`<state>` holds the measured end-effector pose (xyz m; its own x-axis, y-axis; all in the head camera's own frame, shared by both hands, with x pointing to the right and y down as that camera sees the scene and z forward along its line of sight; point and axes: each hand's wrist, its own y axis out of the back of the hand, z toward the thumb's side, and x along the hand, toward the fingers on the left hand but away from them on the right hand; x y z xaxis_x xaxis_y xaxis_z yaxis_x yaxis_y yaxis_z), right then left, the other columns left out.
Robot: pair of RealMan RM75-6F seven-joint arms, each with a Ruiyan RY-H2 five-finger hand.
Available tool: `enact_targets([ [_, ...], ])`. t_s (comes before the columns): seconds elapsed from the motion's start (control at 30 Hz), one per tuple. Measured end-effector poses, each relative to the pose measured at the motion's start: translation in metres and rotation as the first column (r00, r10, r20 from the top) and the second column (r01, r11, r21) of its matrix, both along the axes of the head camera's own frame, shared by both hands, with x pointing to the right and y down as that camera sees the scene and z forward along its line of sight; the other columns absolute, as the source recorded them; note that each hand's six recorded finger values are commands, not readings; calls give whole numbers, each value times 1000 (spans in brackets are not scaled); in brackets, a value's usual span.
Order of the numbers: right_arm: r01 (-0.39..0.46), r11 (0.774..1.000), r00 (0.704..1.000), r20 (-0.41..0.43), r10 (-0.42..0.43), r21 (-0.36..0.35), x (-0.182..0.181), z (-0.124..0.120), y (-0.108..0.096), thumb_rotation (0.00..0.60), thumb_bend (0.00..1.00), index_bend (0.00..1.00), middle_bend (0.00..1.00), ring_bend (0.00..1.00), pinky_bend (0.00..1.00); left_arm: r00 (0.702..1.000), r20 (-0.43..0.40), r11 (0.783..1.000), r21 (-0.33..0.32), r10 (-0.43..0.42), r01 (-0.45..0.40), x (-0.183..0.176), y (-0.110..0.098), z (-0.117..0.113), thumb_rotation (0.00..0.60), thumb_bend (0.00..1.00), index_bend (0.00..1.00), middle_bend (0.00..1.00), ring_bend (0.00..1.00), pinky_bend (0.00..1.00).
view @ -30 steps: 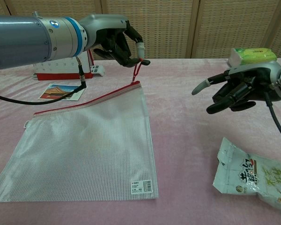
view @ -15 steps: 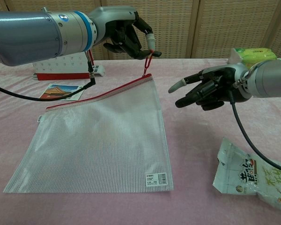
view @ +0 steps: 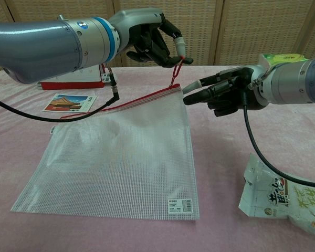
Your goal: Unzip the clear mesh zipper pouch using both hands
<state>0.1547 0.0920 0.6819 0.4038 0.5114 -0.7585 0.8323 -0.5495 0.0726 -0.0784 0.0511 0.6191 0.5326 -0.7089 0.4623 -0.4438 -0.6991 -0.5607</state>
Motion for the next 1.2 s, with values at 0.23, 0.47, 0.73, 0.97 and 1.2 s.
enact_targets([
  [0.23, -30, 1000, 1000, 6, 30, -8, -3, 1, 0, 600, 301, 514, 960, 972, 1000, 1000, -13, 1000, -7, -11, 11, 3, 2, -2, 600, 781, 791, 992, 887, 1000],
  [0.47, -46, 999, 999, 16, 46, -20, -6, 1, 1, 600, 396, 556, 971, 974, 1000, 999, -28, 1000, -13, -25, 24, 3, 2, -3, 600, 781, 793, 992, 887, 1000],
  [0.73, -58, 998, 998, 7, 58, -20, -9, 4, 2, 600, 517, 589, 977, 974, 1000, 999, -40, 999, -42, -32, 30, 2, 3, 0, 600, 782, 793, 992, 887, 1000],
  [0.97, -60, 998, 998, 4, 60, -29, -8, 6, 2, 600, 633, 668, 984, 976, 1000, 998, -48, 998, -47, -41, 39, -1, 1, 0, 600, 781, 794, 992, 887, 1000],
  [1.2, -86, 995, 996, 34, 87, -44, -8, 2, 1, 600, 674, 733, 991, 979, 1000, 998, -47, 997, -57, -45, 43, -4, 0, 4, 600, 782, 794, 992, 887, 1000],
])
